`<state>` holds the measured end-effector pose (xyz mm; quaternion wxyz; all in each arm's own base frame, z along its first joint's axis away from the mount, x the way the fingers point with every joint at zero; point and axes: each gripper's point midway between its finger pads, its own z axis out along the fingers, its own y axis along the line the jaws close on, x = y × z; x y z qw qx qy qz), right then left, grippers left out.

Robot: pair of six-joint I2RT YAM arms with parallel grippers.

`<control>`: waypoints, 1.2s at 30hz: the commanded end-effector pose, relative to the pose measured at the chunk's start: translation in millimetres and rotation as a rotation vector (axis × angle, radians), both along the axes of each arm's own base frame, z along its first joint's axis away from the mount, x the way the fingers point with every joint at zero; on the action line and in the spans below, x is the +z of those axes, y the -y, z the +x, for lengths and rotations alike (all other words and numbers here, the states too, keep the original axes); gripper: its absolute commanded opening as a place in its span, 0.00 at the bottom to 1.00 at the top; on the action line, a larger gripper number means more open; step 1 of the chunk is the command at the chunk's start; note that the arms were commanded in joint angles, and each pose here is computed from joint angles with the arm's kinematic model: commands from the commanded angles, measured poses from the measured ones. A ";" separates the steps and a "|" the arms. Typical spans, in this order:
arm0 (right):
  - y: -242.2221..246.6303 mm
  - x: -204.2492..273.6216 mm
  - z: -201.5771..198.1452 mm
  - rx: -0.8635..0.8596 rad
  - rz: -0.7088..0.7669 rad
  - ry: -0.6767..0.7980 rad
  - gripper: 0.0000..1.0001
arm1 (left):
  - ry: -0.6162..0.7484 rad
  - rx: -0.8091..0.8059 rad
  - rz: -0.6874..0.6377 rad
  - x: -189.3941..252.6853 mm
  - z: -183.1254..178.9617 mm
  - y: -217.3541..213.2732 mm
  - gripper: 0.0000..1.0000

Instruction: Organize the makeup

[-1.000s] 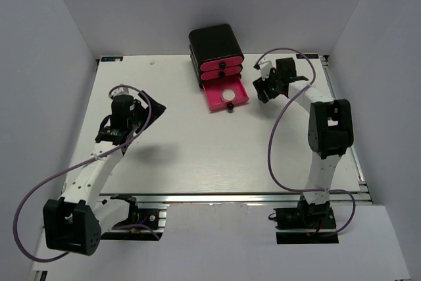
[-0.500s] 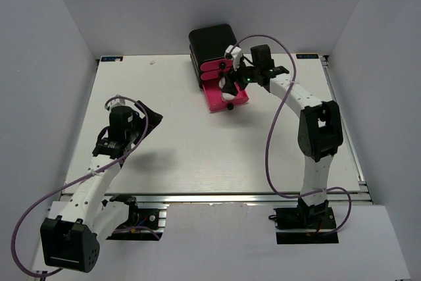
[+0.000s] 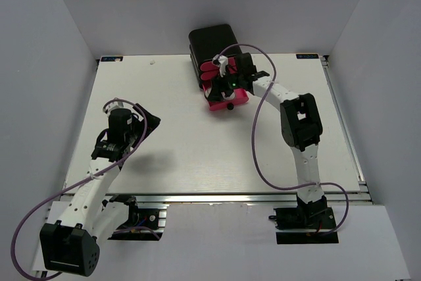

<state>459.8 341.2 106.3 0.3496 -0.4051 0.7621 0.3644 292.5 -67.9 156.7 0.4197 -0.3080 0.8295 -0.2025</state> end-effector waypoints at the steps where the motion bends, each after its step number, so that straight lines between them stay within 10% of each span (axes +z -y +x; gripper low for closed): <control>1: -13.8 24.6 22.3 -0.028 0.057 0.081 0.15 | -0.001 0.021 0.016 -0.2 -3.0 -6.4 0.98; 23: 18.0 -20.1 56.1 -0.172 -0.187 0.210 0.38 | -0.006 0.026 0.029 2.6 -0.9 -8.4 0.98; 36: 24.6 -11.7 54.1 -0.138 -0.221 0.267 0.89 | 0.006 0.034 0.023 5.4 -1.4 -9.3 0.98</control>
